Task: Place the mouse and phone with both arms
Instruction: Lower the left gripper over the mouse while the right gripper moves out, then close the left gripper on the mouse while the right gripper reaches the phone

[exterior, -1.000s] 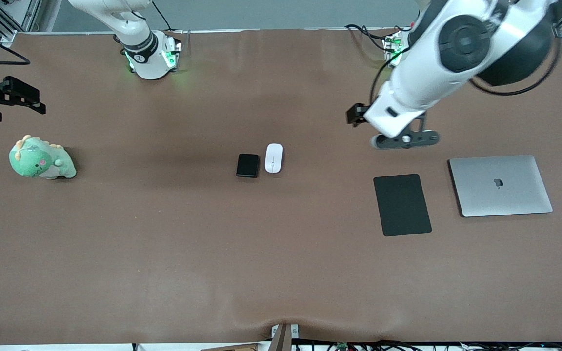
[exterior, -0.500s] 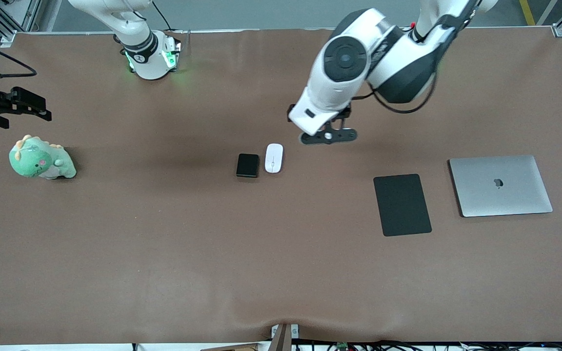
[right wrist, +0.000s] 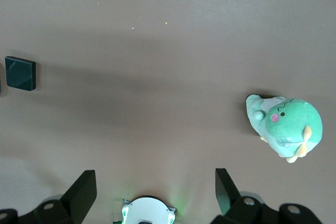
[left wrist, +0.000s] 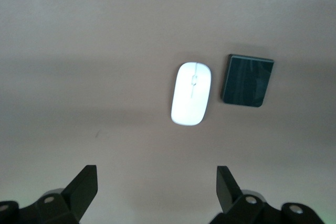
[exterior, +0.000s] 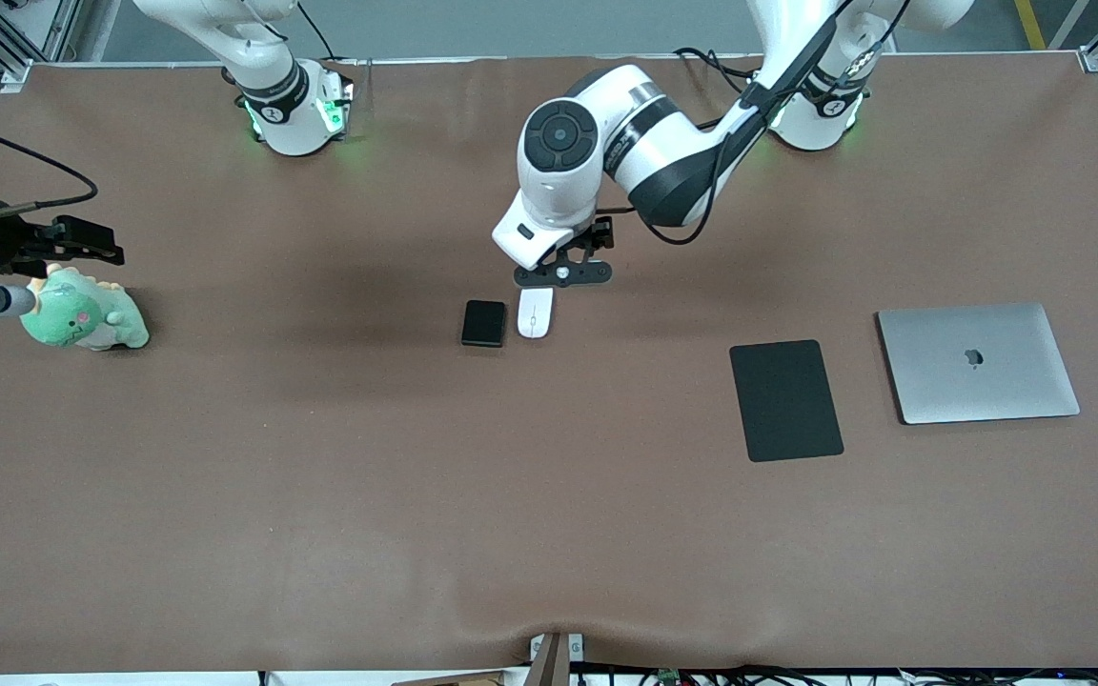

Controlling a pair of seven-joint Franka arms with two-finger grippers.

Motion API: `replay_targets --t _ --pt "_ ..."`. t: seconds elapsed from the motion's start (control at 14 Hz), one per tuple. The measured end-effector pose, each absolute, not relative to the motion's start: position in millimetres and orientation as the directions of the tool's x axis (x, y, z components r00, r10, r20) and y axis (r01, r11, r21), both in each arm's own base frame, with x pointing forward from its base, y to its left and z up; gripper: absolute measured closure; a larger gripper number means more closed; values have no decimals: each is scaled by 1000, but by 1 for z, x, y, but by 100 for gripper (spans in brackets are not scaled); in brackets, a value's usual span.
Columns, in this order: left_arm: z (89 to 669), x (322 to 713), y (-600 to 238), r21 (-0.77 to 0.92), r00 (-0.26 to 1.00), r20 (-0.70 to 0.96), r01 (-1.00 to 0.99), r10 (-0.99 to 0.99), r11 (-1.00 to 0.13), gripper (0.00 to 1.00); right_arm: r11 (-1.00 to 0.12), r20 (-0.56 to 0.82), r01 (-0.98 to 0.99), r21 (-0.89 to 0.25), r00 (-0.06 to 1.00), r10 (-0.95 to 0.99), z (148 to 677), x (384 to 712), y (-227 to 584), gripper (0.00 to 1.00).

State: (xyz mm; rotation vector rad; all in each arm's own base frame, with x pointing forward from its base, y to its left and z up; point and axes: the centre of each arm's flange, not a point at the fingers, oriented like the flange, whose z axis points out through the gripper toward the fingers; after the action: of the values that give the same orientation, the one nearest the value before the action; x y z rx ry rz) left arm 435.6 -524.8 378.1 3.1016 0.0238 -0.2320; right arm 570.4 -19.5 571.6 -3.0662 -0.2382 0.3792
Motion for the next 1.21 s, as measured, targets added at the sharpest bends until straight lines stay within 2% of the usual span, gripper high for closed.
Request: replay_targets --t 0.36,0.64,1.21 --pt "322 436 -533 65 998 -64 21 16 -998 0 -987 -274 144 -66 949 156 550 579 -20 0" --pt "271 433 -540 17 999 -30 30 30 -999 0 -987 -281 146 -69 946 160 549 578 -18 0" --pt "218 412 -563 19 996 55 64 65 -998 0 -995 -316 16 -100 947 47 524 578 1 0"
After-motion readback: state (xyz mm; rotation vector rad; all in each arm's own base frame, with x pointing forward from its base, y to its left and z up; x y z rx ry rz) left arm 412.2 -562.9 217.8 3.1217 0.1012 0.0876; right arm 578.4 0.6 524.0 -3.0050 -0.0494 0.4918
